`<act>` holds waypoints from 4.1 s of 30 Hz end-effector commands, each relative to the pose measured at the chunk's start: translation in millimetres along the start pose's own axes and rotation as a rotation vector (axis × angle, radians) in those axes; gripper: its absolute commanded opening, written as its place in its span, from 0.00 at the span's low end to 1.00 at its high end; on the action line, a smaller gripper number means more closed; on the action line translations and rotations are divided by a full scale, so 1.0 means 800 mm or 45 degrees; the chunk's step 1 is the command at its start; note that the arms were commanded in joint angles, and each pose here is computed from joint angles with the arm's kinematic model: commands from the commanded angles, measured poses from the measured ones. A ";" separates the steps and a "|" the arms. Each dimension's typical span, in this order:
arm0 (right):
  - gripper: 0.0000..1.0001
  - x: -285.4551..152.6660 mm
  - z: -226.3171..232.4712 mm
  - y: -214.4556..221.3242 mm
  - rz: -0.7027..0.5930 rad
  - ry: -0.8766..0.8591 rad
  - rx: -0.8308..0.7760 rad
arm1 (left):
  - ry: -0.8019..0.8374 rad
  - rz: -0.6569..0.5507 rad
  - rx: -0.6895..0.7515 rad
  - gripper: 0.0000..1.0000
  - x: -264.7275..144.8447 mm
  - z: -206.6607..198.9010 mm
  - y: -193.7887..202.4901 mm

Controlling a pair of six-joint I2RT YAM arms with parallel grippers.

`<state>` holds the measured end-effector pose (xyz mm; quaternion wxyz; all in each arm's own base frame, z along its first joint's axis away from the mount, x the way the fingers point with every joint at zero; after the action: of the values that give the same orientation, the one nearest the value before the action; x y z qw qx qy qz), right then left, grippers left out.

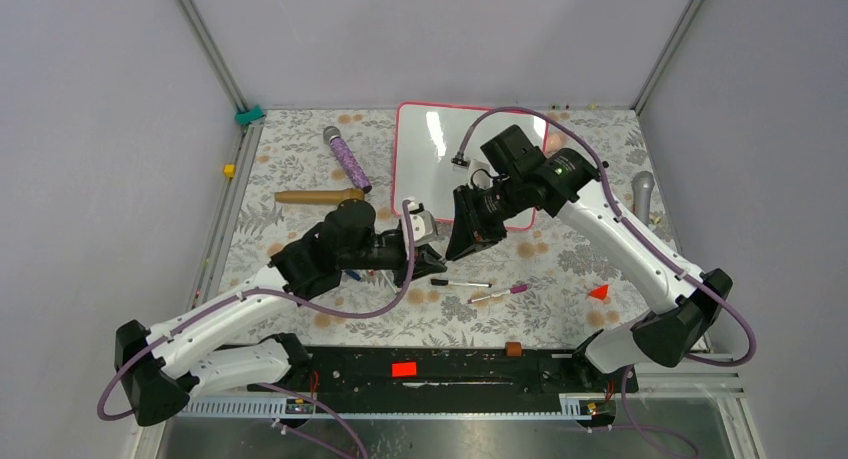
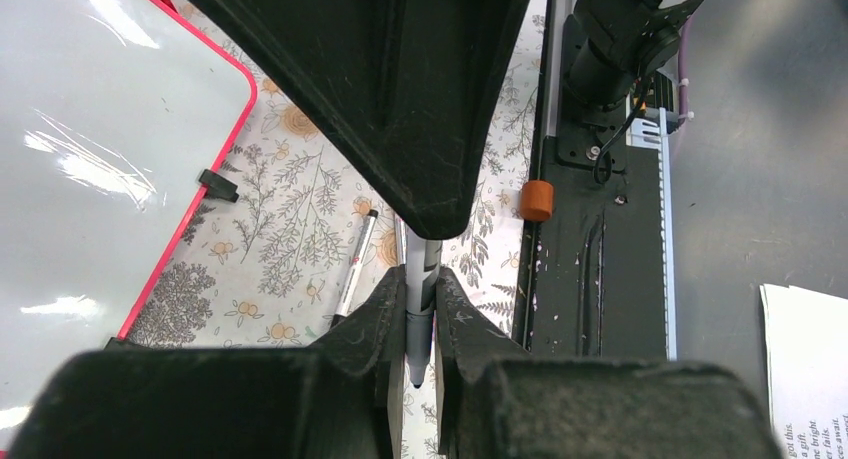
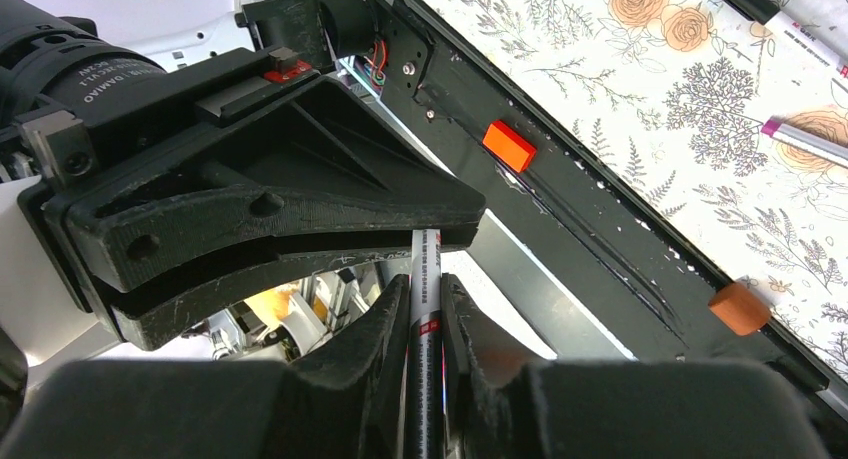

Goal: Write a sentence on the whiteboard
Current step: Pass from the left arm to the right, then move the whiteboard to the center of the board.

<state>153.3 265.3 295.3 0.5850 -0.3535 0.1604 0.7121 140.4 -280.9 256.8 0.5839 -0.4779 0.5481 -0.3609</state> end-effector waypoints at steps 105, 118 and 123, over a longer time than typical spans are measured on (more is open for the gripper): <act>0.00 -0.177 -0.141 -0.085 -1.034 0.409 0.416 | -0.845 -0.316 -1.293 0.97 -0.125 0.311 0.025; 0.00 -0.173 -0.116 -0.048 -1.033 0.268 0.413 | -0.760 -0.319 -0.968 0.93 -0.074 0.412 0.082; 0.00 -0.171 -0.112 -0.038 -1.059 0.227 0.420 | -0.603 -0.305 -0.968 0.87 -0.051 0.413 0.097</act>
<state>225.9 114.0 325.4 0.8429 -0.3652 0.1906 0.3463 437.4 -153.3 148.2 0.4136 -0.8074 0.4200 0.0253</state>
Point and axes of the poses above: each gripper's point midway between its finger pads, its own x axis out along the fingers, its own z axis along the line the jaws close on, y = z × x, the point moved 3 cm from there along -x, back along the fingers
